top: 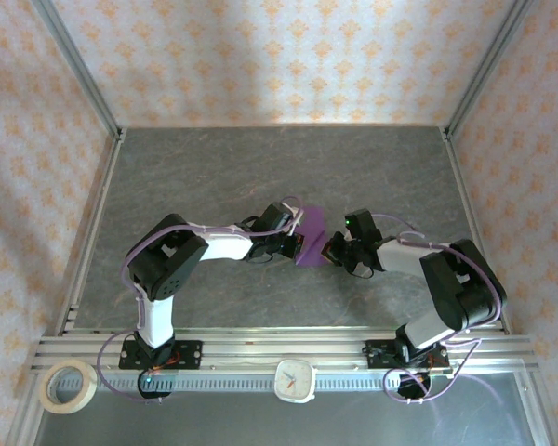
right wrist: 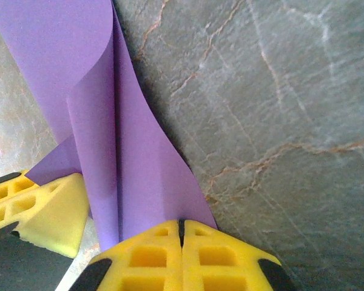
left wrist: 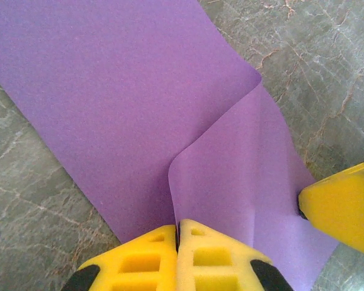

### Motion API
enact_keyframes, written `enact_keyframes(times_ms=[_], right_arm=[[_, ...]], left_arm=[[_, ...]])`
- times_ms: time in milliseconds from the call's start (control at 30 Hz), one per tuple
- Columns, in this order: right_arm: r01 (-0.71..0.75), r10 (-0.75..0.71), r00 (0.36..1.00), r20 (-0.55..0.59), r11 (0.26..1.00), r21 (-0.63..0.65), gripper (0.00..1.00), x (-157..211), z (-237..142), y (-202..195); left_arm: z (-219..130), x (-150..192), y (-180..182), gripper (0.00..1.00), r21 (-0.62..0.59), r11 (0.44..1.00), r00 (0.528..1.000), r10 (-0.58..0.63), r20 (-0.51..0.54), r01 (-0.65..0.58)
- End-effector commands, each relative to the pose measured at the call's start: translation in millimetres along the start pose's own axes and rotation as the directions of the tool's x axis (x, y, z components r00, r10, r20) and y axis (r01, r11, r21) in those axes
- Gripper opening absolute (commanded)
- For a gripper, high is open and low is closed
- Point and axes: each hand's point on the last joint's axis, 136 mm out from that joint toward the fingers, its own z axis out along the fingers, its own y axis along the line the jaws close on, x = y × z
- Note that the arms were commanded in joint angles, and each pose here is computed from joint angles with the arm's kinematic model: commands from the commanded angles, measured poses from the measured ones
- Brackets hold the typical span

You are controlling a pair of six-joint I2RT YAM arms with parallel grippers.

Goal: Fold a paper plane with a square sheet of paper (pick it up from the middle)

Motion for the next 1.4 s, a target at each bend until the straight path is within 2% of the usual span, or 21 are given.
enact_keyframes(times_ms=[0,167,433,767,933,1033,1167,1367], right_arm=[[-0.013,0.013,1.0,-0.006,0.995,0.103,0.0,5,1,-23],[-0.01,0.011,1.0,-0.004,0.994,0.105,0.0,3,0,-21],[-0.015,0.016,1.0,-0.009,0.993,0.113,0.0,6,1,-27],[-0.012,0.013,1.0,-0.01,0.995,0.103,0.0,5,1,-23],[0.008,-0.009,1.0,0.022,1.0,0.018,0.01,-5,-8,6],[0.001,0.003,0.999,0.039,0.996,-0.087,0.01,-11,-17,33],[-0.041,0.041,0.999,-0.002,0.974,-0.223,0.0,-9,-17,62],[-0.076,0.071,0.997,-0.028,0.961,-0.265,0.0,-10,-10,76]], left_arm=[[9,24,18,0.04,-0.047,0.999,0.998,-0.025,-0.065,0.022],[6,22,18,0.04,-0.048,0.999,0.998,-0.029,-0.058,0.026],[-9,-2,9,0.04,-0.034,0.999,1.0,0.002,0.027,-0.001],[-1,9,9,0.04,-0.013,1.0,1.0,-0.008,-0.004,0.008],[8,24,18,0.03,-0.035,0.999,0.999,-0.022,-0.046,0.02],[9,28,19,0.02,-0.034,0.999,0.998,-0.026,-0.052,0.025],[10,31,20,0.01,-0.031,0.999,0.998,-0.029,-0.058,0.027],[12,33,21,0.01,-0.028,0.999,0.997,-0.033,-0.064,0.031]])
